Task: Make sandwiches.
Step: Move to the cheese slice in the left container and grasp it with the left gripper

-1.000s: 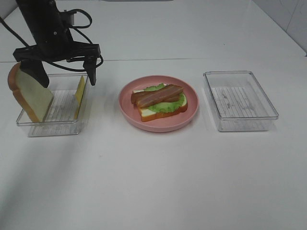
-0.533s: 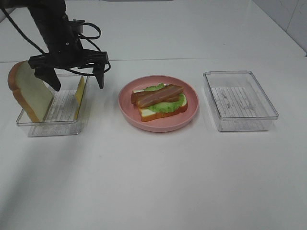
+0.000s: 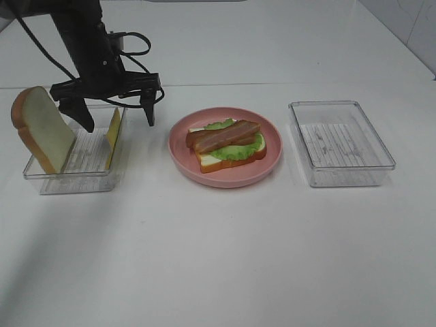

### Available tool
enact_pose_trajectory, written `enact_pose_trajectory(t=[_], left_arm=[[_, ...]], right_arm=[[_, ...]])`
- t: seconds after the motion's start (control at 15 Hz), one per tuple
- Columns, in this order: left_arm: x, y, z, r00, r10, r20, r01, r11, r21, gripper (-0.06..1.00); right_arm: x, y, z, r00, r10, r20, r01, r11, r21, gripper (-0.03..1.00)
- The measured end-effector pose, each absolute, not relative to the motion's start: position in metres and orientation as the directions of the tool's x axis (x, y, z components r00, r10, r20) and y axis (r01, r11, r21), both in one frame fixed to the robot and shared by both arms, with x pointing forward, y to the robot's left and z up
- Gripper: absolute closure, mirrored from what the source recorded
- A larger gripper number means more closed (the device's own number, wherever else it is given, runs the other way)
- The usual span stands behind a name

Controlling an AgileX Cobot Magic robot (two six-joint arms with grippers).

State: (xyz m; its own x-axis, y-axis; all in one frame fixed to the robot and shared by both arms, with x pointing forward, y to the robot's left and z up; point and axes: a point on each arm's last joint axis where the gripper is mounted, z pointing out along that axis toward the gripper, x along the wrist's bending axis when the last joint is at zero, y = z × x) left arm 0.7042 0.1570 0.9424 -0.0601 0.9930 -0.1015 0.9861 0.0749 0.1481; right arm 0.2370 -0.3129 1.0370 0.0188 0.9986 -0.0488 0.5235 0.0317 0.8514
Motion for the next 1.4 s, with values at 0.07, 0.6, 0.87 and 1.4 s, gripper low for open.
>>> enact_pose_trajectory(t=[0.07, 0.6, 0.87, 1.4], left_arm=[[0.7044, 0.1569, 0.939, -0.061, 0.993, -0.099, 0.987, 0.074, 0.141, -0.04], [0.7045, 0.156, 0.9346, -0.065, 0.992, -0.105, 0.989, 0.078, 0.129, 0.08], [0.7038, 0.1562, 0.9345, -0.07, 0.992, -0.103, 0.989, 0.083, 0.121, 0.38], [0.702, 0.1572, 0.9342, -0.082, 0.992, -0.092, 0.991, 0.092, 0.101, 0.94]], right_arm=[[0.237, -0.3129, 1.037, 0.019, 0.999, -0.049, 0.524, 0.032, 0.851, 0.07], [0.237, -0.3129, 1.037, 0.019, 0.999, -0.049, 0.524, 0.032, 0.851, 0.07], [0.237, -0.3129, 1.037, 0.019, 0.999, -0.049, 0.524, 0.032, 0.851, 0.07], [0.237, -0.3129, 1.037, 0.019, 0.999, -0.049, 0.524, 0.032, 0.851, 0.07]])
